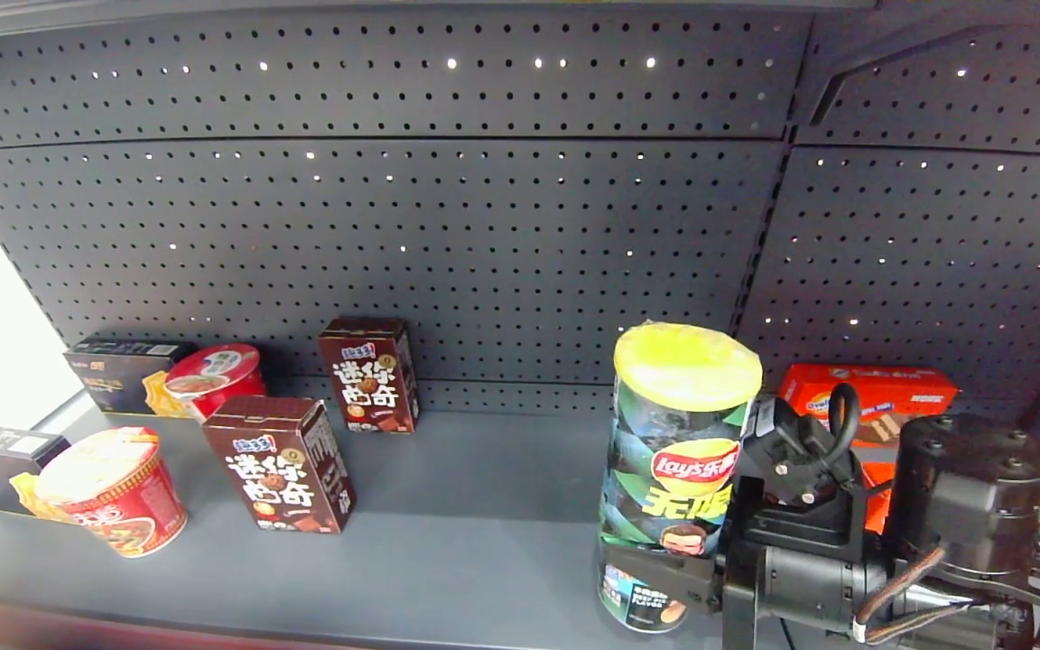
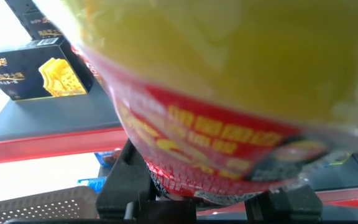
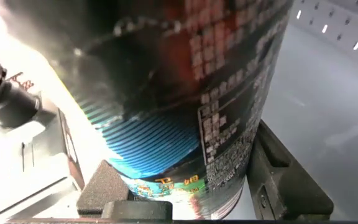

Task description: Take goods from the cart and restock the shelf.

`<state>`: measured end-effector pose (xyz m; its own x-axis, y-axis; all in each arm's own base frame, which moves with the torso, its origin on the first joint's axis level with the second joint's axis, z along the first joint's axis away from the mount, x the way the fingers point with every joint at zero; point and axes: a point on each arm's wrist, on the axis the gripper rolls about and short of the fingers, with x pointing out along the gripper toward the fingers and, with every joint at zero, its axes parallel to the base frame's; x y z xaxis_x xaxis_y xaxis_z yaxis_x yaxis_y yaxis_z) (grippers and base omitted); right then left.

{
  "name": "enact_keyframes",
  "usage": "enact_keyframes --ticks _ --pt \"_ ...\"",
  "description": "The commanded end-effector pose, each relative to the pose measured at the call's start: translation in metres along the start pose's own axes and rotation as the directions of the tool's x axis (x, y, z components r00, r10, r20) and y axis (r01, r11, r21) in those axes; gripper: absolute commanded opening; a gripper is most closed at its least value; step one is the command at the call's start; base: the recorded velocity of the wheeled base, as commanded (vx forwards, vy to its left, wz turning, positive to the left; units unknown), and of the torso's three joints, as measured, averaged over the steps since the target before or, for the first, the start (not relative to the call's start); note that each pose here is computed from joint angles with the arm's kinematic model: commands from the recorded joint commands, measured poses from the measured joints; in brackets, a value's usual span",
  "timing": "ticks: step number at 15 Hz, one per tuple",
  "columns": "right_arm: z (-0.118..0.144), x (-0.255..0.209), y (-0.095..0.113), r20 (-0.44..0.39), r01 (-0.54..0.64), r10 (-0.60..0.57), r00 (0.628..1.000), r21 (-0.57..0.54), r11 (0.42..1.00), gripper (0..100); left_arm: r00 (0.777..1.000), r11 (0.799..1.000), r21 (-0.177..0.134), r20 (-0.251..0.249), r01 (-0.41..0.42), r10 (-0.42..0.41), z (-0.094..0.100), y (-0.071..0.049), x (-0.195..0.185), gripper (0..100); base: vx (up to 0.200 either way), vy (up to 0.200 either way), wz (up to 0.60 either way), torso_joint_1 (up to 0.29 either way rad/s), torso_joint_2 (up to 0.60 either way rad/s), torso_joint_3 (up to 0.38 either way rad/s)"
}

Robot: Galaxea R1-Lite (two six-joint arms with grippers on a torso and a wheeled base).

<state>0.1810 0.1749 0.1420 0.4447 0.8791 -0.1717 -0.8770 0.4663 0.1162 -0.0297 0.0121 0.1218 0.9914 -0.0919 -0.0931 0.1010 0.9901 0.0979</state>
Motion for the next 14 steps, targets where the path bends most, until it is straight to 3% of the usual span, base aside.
enact_keyframes --ticks 1,14 --pt "-0.018 0.01 -0.006 -0.022 0.01 -0.01 1.0 0.01 1.0 0 1.0 1.0 -0.003 0.015 -0.01 0.01 0.004 0.001 -0.002 0 0.0 0.0 0.0 0.0 0.0 0.0" --pt "-0.053 0.039 -0.028 -0.077 0.045 -0.042 0.996 0.037 0.998 0 1.0 1.0 -0.003 0.004 -0.029 0.029 0.009 0.001 -0.007 0 0.0 0.0 0.0 0.0 0.0 0.0"
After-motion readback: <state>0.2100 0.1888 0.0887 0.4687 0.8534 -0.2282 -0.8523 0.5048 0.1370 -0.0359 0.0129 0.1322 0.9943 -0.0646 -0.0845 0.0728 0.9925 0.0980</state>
